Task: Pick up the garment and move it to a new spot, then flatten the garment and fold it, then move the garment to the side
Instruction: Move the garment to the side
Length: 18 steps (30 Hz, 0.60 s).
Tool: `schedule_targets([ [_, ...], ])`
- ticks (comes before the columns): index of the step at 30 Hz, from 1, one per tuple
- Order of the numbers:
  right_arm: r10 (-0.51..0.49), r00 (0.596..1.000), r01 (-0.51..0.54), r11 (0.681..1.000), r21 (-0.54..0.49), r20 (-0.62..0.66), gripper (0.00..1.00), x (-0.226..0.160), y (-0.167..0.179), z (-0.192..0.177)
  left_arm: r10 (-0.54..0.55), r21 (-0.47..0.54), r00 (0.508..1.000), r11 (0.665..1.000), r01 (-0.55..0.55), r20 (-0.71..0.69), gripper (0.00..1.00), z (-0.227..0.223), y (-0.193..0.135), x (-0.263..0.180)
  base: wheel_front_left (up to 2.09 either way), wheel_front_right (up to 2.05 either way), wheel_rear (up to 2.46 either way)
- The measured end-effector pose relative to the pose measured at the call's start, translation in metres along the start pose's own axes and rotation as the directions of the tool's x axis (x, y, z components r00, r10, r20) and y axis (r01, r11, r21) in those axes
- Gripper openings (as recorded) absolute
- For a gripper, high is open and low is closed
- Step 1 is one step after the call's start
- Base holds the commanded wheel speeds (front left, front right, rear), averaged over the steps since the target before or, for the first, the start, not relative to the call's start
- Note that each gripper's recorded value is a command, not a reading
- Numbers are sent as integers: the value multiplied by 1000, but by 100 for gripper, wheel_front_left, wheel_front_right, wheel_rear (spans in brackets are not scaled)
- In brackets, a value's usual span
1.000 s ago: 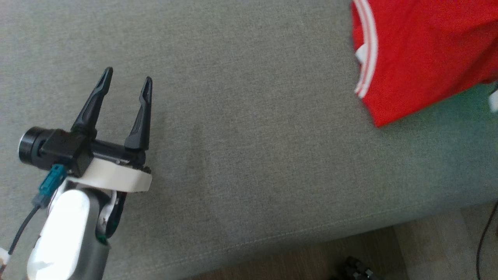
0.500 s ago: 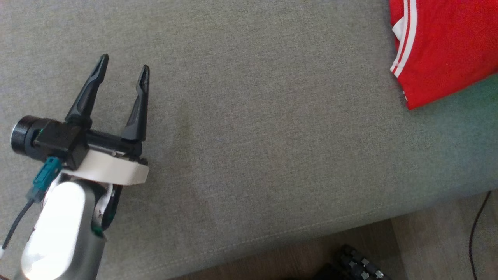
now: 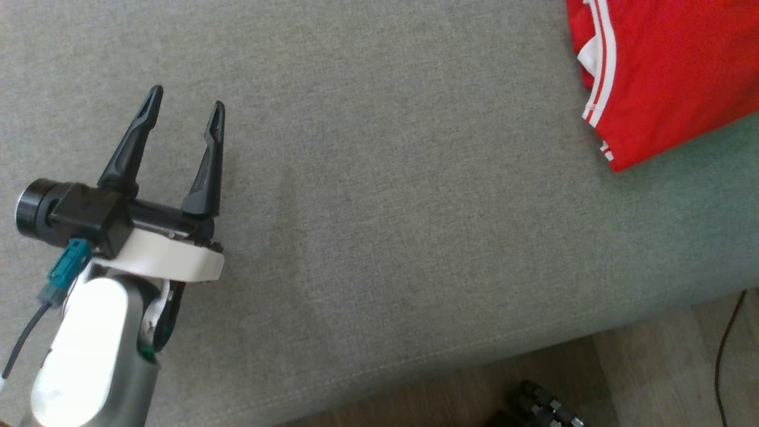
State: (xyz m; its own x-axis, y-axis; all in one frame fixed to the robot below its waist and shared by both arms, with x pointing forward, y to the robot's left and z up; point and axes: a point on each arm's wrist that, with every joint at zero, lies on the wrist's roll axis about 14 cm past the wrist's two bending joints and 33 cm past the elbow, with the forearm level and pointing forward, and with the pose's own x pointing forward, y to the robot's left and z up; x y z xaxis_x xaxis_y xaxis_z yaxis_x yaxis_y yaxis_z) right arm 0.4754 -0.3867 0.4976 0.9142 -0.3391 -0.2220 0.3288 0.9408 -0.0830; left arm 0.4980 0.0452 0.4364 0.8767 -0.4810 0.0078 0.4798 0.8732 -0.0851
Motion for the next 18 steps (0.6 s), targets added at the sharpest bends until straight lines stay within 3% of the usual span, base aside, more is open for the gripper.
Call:
schedule_targets([
  [9, 103, 985, -108, 994, 32, 135, 100, -46, 63, 11, 69, -6, 998, 998, -69, 15, 100, 16, 8, -17, 0, 0, 0],
  [18, 291, 941, -307, 949, 75, 172, 100, -83, 142, 2, 201, -24, 979, 979, -201, 18, 100, 31, 30, -56, 0, 0, 0],
])
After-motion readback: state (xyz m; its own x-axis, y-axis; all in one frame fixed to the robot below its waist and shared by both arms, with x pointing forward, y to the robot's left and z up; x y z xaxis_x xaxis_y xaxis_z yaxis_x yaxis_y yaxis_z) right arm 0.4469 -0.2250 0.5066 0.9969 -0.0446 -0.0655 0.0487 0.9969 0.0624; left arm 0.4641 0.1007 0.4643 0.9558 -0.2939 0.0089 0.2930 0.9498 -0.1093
